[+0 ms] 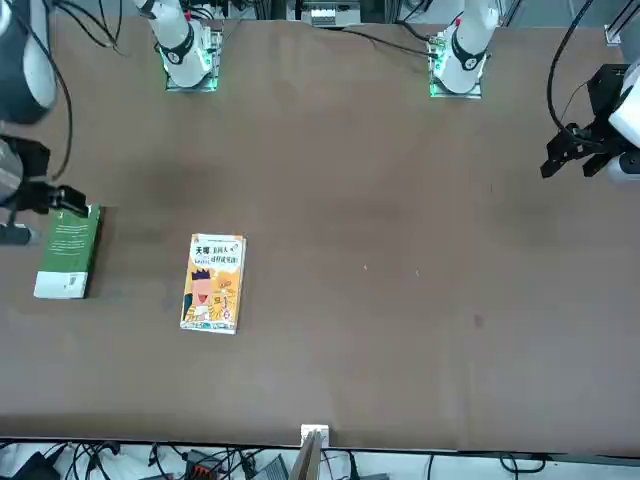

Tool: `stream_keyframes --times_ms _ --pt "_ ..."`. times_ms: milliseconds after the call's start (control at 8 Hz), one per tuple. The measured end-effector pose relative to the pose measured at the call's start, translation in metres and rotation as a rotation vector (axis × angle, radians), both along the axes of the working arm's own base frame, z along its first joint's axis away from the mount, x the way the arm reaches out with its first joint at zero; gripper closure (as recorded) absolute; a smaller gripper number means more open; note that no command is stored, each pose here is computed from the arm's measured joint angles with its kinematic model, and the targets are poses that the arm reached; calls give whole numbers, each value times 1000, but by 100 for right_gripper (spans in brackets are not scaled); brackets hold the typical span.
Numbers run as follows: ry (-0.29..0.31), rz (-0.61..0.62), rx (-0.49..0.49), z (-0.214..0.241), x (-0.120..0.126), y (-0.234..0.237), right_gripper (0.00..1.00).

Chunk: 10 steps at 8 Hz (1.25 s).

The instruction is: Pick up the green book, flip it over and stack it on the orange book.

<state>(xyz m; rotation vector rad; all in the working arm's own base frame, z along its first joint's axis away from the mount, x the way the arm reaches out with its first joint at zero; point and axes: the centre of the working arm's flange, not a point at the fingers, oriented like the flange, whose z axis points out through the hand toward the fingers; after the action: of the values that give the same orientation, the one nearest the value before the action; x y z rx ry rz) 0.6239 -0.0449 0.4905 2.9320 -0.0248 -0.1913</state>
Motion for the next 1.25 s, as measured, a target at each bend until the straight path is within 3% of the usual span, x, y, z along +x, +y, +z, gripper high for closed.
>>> stream_keyframes --times_ms 375,625,1250 --pt "16 -102 -219 -77 18 14 0" --pt "26 -80 -354 -139 21 27 0" --pt "56 30 -646 -248 -26 9 1"
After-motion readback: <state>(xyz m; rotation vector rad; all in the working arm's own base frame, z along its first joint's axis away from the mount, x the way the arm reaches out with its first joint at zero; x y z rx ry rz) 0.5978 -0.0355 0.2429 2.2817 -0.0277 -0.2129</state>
